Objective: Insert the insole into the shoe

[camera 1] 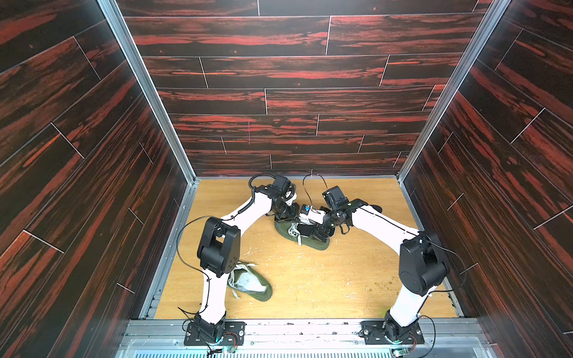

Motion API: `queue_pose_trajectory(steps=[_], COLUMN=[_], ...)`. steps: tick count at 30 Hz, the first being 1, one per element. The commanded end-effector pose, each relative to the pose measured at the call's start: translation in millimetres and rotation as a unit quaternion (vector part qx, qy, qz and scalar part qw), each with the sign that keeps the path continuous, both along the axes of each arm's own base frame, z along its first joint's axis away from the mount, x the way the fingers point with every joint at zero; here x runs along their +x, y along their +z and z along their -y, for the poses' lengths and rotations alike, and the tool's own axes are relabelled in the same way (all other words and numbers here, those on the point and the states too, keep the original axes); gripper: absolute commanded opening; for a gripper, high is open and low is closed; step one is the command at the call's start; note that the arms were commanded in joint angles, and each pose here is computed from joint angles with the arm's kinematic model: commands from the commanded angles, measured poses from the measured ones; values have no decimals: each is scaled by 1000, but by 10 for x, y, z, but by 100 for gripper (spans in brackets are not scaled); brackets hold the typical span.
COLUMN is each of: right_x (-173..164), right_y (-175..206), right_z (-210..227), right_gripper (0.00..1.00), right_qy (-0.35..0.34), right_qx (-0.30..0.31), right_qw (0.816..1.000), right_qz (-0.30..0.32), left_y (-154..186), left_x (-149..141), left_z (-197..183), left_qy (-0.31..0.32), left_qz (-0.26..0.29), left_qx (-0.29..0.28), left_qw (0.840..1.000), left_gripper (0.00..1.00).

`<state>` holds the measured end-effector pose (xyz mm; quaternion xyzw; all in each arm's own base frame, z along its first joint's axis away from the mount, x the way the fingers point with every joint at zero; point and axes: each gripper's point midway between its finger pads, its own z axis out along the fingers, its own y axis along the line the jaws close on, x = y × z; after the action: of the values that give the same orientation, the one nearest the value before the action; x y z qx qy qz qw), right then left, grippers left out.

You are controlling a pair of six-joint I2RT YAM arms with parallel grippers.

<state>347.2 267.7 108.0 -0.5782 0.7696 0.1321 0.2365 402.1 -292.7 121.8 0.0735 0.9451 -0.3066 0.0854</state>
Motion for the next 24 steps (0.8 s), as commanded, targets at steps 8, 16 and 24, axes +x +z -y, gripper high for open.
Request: queue_pose_trajectory(steps=[8,16,24], right_x=[-72,-77,-143], right_y=[-92,-253,-330], right_z=[-94,19,113], right_gripper=[98,98,96], right_qy=[3,-7,-18], right_qx=[31,-3,-21], right_qw=[996,997,997], right_qz=[-78,-74,-72], left_y=[317,351,333], left_x=[66,111,139], left_z=[87,64,30], left_qy=[-10,3,12], left_qz=[29,25,20], left_qx=[-40,-51,-55], left_qw=[999,998,998], left_gripper=[0,0,0])
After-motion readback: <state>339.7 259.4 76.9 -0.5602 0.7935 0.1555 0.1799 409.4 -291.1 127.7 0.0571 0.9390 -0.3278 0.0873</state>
